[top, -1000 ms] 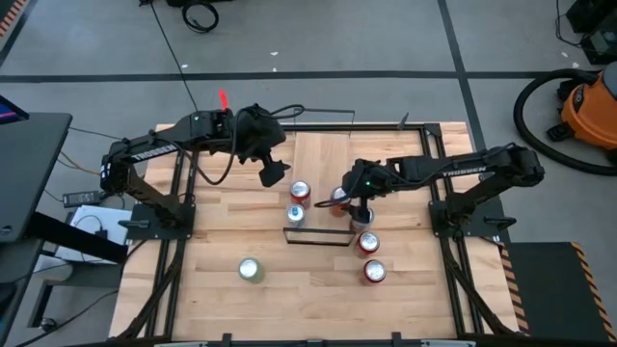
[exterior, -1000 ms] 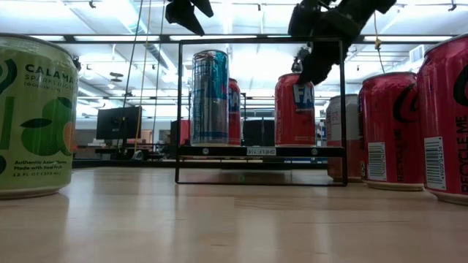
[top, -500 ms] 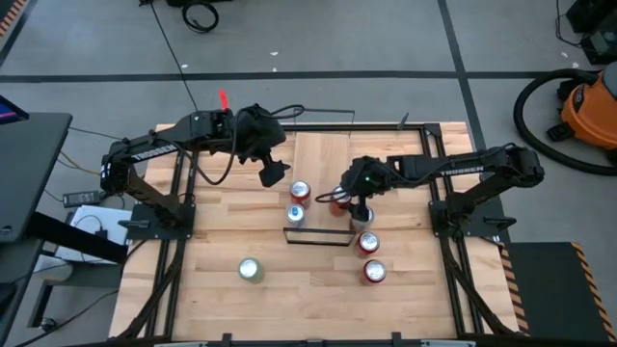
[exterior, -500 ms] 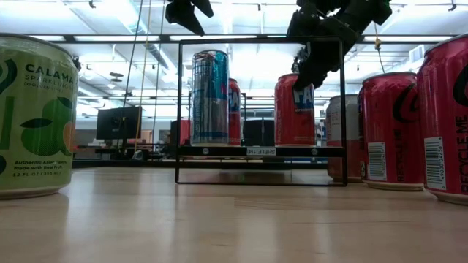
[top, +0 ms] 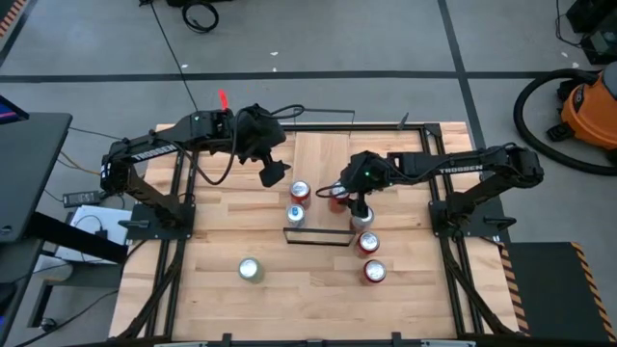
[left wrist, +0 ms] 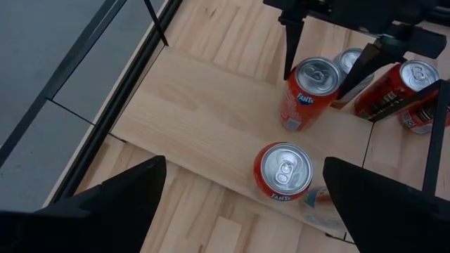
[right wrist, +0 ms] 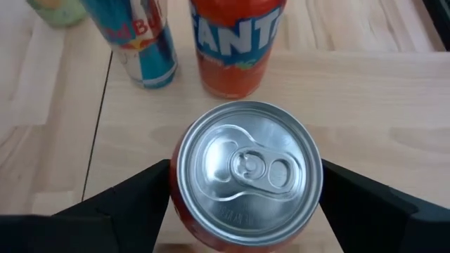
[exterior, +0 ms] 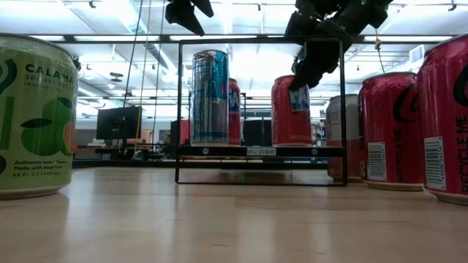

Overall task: Place canned beverage on shelf
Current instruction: Adjust the right red soda can on the shelf

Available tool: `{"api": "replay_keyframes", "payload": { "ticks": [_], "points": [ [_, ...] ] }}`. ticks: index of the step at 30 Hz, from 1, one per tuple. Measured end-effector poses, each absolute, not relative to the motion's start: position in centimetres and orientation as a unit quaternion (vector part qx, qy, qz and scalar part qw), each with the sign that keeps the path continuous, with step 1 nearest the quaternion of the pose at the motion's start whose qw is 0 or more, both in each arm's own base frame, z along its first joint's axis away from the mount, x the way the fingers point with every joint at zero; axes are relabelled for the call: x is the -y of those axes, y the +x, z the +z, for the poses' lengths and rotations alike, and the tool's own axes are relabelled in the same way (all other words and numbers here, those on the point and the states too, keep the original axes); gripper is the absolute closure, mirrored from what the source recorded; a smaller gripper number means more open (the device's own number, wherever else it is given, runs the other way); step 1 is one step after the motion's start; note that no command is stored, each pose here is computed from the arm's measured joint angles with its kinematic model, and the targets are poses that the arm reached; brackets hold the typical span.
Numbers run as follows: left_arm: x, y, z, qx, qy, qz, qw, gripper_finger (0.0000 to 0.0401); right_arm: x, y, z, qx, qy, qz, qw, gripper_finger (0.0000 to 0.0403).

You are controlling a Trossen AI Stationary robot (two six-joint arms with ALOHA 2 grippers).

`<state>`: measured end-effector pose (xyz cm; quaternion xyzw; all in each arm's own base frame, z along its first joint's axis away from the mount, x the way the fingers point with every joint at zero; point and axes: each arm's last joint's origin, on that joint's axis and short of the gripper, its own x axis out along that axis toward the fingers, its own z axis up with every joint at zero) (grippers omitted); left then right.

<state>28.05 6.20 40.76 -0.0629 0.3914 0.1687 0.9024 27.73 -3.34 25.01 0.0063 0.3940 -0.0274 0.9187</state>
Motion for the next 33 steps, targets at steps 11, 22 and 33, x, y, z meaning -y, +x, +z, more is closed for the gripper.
{"api": "replay_keyframes", "payload": {
  "ticks": [11,22,33],
  "points": [
    [-6.2,28.1,40.8,-0.387,-0.063,0.169,0.904,0.0005,3.7,27.8,24.7,-0.375,0.005,-0.018,0.927,0.0057],
    [-6.2,28.2,40.9,-0.381,-0.063,0.169,0.907,0.0005,3.7,27.7,23.8,-0.369,-0.005,-0.016,0.929,0.0057],
    [-6.3,28.3,41.0,-0.376,-0.063,0.169,0.909,0.0005,4.4,27.8,23.9,-0.354,-0.038,0.006,0.934,0.0057]
  ]
}}
